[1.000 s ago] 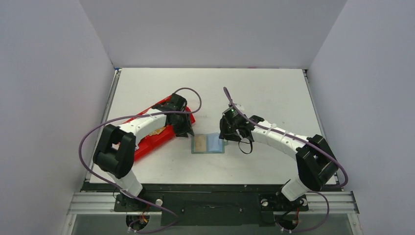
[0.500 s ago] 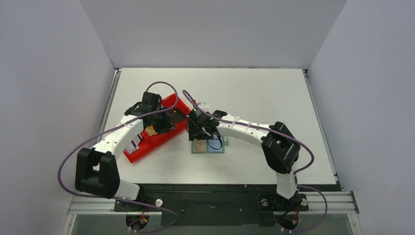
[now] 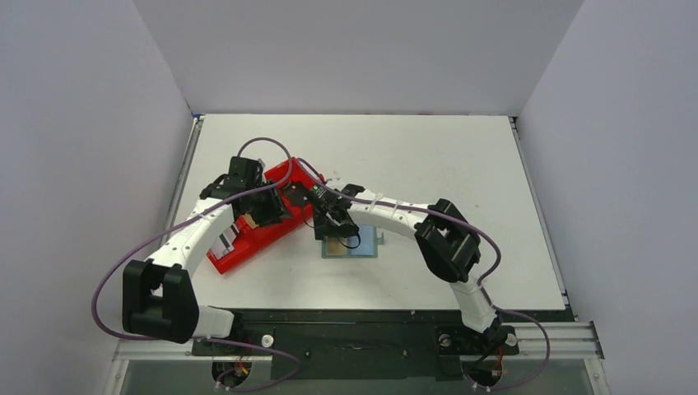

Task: Take the credit cards out of the card holder
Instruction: Remove the credit card from the card holder.

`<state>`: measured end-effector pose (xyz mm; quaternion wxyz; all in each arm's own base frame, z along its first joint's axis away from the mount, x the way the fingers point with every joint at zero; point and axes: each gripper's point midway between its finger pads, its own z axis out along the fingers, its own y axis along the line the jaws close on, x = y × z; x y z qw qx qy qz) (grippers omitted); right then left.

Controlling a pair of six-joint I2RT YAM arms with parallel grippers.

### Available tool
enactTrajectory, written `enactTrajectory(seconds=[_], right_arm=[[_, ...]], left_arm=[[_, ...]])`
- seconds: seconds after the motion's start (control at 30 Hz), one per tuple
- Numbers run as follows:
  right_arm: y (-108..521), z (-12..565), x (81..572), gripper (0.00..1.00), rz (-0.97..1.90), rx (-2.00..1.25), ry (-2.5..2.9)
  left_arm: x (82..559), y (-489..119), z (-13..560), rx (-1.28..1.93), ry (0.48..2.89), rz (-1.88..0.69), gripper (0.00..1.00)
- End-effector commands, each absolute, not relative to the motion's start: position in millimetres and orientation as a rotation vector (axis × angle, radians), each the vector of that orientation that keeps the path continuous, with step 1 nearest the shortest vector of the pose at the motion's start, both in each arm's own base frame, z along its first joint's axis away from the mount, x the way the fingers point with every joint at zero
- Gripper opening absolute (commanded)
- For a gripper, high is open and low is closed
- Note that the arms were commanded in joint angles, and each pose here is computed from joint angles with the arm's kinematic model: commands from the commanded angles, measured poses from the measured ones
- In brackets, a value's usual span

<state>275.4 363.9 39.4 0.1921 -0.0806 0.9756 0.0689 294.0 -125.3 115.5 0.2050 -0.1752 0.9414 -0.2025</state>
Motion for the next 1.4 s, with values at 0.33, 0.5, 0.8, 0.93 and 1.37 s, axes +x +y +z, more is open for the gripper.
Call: enactTrajectory(seconds=[0.33,0.5,0.8,0.93,1.37], right_arm=[[355,29,280,0.6,0.032,-0.269,2.72],[351,16,272,0.57,0.007,-0.29,2.749],[354,18,268,0.25,0.136,-0.27,2.767],[359,30,271,0.19,0.249,-0.24,2.747],[364,68,278,0.0,0.508,-0.148,2.68]], left_arm=[[293,-128,123,-0.435,2.602,-0.619,0.34],[294,-130,123,-0.436,2.601,-0.627,0.34],[291,-137,115,-0.42,2.63,-0.647,0.34],[289,-144,112,-0.399,2.645,-0.652,0.34],[284,-181,94,-0.305,2.721,-0.678,0.34]])
